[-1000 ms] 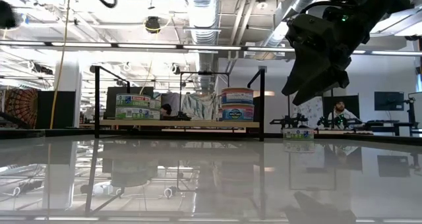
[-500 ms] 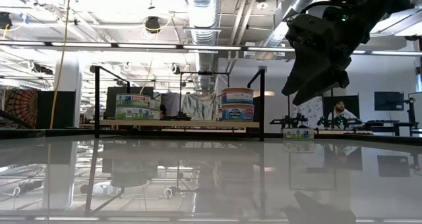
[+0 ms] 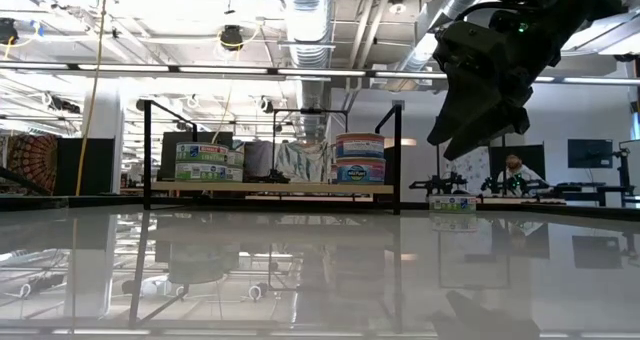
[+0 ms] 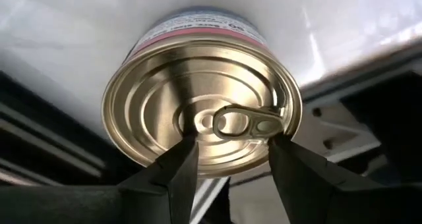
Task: Stack canned seafood by type on shelf
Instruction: Put the blue tuna can on the shelf
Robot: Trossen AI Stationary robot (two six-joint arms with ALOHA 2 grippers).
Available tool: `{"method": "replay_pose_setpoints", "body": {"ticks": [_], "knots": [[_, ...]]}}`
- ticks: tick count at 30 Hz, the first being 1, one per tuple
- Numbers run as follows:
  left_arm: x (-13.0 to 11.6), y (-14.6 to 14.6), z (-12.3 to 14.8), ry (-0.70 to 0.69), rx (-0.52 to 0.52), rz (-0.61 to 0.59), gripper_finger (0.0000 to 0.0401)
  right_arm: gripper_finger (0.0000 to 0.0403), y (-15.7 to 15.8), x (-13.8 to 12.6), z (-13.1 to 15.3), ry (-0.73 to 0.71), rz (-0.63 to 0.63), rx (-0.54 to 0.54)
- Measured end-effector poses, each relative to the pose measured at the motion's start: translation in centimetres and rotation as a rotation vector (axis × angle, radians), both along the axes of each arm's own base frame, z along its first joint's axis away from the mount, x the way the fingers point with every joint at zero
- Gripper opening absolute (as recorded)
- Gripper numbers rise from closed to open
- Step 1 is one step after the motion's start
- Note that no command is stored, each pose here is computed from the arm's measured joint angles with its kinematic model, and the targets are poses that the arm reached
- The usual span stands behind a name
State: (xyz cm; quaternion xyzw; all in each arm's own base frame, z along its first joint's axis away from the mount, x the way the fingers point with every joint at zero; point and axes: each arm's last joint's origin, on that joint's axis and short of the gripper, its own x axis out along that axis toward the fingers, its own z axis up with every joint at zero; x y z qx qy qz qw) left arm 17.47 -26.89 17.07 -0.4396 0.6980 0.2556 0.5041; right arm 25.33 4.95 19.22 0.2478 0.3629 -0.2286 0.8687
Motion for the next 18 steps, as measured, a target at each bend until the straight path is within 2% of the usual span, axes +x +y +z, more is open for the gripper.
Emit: {"method": "replay_pose_setpoints", "body": {"ticks": [3, 10, 18], "knots": [[2.0, 2.0, -0.2, -0.072, 0.083, 0.026, 0.0177, 0.024, 0.0, 0.0, 0.0, 0.0, 0.0, 0.0], [8.6, 8.5, -0.2, -0.293, 0.235, 0.063, 0.0177, 0.024, 0.0, 0.0, 0.0, 0.0, 0.0, 0.0], [14.4, 15.9, 0.2, -0.546, 0.32, 0.062, 0.0177, 0.024, 0.0, 0.0, 0.0, 0.0, 0.0, 0.0]]}}
